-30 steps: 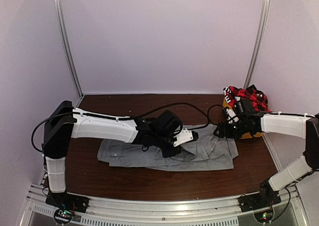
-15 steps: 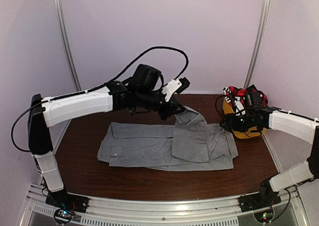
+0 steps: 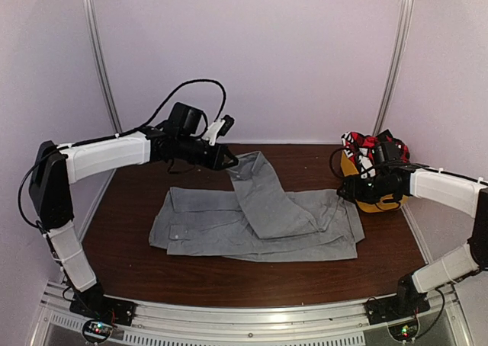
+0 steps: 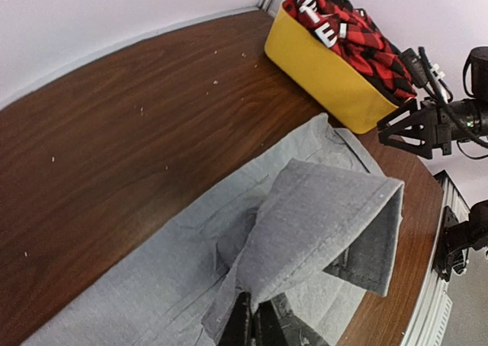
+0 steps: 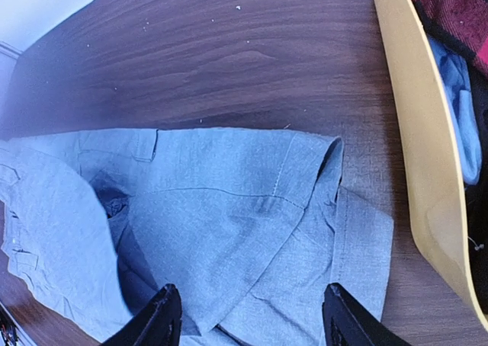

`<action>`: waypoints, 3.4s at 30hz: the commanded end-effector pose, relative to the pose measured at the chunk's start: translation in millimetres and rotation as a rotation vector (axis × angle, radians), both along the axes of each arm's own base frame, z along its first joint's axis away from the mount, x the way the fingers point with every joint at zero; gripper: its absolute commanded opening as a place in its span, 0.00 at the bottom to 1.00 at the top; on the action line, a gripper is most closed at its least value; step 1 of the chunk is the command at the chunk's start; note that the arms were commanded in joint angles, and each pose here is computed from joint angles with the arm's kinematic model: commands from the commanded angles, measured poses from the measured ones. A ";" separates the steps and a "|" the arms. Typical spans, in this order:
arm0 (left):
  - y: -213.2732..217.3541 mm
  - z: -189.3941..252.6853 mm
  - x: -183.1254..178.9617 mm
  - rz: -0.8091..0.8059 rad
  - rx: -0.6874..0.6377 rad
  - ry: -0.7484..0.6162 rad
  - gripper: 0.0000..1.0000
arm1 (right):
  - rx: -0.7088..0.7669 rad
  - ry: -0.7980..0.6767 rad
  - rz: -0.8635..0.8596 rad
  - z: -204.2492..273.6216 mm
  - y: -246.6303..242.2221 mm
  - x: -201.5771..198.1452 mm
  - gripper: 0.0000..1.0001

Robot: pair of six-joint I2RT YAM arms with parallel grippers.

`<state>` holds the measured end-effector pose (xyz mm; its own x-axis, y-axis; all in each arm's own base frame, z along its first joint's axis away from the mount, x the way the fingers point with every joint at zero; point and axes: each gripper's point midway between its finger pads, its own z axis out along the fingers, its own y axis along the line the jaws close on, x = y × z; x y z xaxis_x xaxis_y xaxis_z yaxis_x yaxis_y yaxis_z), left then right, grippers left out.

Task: Fold and stack the long sleeve shirts
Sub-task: Fold the sleeve of the rectangle-folded shirt, then rotate the rectangle-folded shirt at the center of the board.

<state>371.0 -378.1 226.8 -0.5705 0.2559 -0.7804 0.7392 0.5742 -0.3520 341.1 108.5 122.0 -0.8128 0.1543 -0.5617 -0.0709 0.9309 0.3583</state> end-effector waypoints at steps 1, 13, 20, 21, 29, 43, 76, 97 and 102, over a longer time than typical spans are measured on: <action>19.3 10.6 -4.8 0.057 -0.097 0.048 0.00 | 0.013 -0.006 0.025 0.1 3.5 6.1 0.64; 73.6 -16.2 -13.6 0.209 -0.125 0.092 0.00 | 0.065 0.042 0.060 -25.7 14.6 2.9 0.64; 90.7 -18.3 -15.9 0.265 -0.139 0.086 0.00 | 0.095 0.056 0.084 -34.7 21.5 5.4 0.64; 92.5 -20.4 -16.2 0.270 -0.140 0.091 0.00 | 0.099 0.056 0.086 -34.9 22.5 6.2 0.64; 113.9 -33.2 -15.8 0.347 -0.145 0.093 0.00 | 0.131 0.069 0.104 -41.5 29.6 10.0 0.63; 148.5 -53.6 -23.1 0.453 -0.147 0.103 0.00 | 0.135 0.086 0.107 -50.4 31.3 10.7 0.63; 201.9 -152.1 -9.8 0.650 0.045 0.138 0.05 | 0.145 0.105 0.114 -58.6 32.8 5.2 0.64; 208.6 -97.4 -15.0 0.635 -0.021 0.026 0.57 | 0.097 0.100 0.103 -57.2 35.7 -11.7 0.64; 171.5 -93.2 -24.2 0.476 -0.109 0.050 0.61 | 0.097 0.110 0.105 -62.0 40.8 -18.3 0.64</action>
<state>353.5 -174.0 125.1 -0.6453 -0.1549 -0.7480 0.2450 0.8856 -0.3947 326.8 149.6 60.1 -0.8892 0.1032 -0.4457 -0.1342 0.8726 0.4697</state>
